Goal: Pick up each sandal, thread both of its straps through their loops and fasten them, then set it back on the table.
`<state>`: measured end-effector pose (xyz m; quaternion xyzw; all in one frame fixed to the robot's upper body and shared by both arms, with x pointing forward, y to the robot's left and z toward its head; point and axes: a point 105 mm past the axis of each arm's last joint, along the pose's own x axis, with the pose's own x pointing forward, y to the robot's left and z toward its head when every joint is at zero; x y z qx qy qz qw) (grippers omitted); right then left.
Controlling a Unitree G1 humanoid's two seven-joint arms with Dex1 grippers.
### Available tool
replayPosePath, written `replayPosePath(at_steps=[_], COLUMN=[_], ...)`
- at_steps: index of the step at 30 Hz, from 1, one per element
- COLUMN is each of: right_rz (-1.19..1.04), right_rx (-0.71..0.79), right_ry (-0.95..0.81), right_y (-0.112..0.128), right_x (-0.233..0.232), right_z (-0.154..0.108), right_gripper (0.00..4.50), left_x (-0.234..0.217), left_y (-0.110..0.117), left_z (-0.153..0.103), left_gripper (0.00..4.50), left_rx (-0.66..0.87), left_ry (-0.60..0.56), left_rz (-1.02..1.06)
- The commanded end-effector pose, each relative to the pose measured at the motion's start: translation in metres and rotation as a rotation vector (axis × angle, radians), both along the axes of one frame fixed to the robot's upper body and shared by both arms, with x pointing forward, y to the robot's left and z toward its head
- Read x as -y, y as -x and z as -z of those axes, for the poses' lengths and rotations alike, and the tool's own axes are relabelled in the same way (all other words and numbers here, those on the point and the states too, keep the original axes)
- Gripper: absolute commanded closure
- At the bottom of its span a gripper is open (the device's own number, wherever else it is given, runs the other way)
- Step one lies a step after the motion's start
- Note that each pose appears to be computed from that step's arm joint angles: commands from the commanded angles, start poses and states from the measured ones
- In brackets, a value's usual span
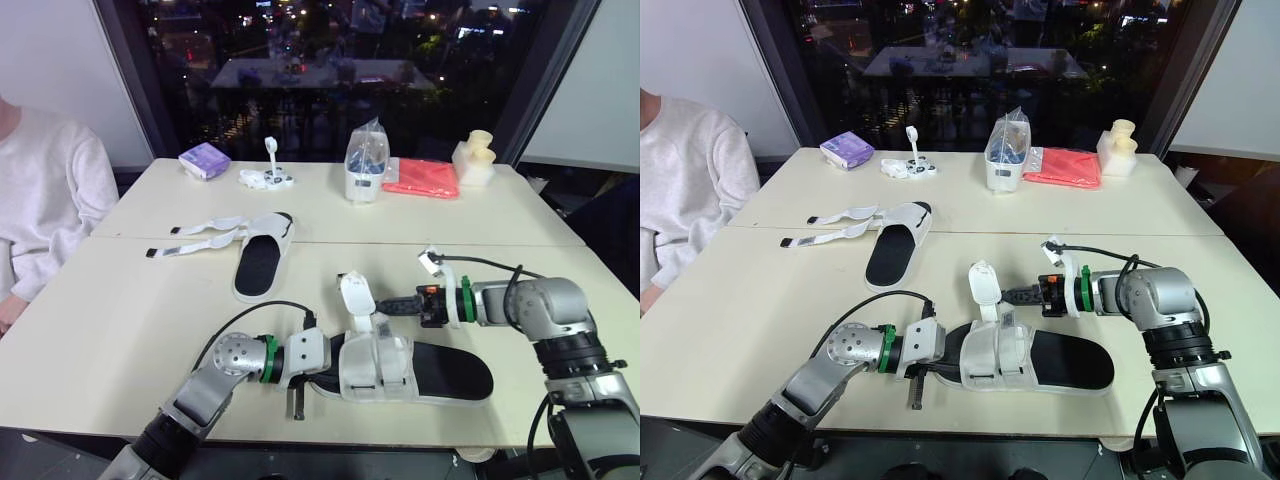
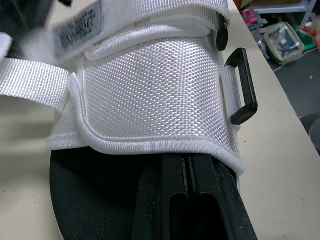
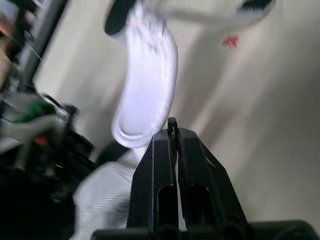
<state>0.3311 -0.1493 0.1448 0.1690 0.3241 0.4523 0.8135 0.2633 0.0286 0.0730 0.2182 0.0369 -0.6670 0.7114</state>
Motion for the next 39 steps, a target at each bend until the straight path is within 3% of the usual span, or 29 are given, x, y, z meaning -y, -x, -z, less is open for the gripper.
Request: replayPosePath(at_steps=[1, 15, 25, 34, 39], right_rz=[0.010, 0.061, 0.180, 0.141, 0.097], right_rx=[0.087, 0.127, 0.026, -0.011, 0.014], right_ry=[-0.054, -0.177, -0.079, 0.130, 0.177], right_y=[0.000, 0.001, -0.017, 0.002, 0.013], right_x=[0.004, 0.008, 0.016, 0.032, 0.035], right_z=[-0.032, -0.056, -0.006, 0.043, 0.049], right_gripper=[4.44, 4.44, 4.44, 4.44, 4.44], left_x=[-0.012, -0.012, -0.011, -0.012, -0.012], left_y=[0.002, 0.007, 0.008, 0.009, 0.009], left_z=[0.040, 0.043, 0.043, 0.043, 0.043], left_gripper=[4.50, 4.50, 4.50, 4.50, 4.50], left_rx=[-0.099, -0.106, -0.099, -0.098, -0.096], left_ry=[-0.136, -0.171, -0.178, -0.177, -0.177], left_rz=[-0.058, 0.008, 0.023, 0.016, 0.018])
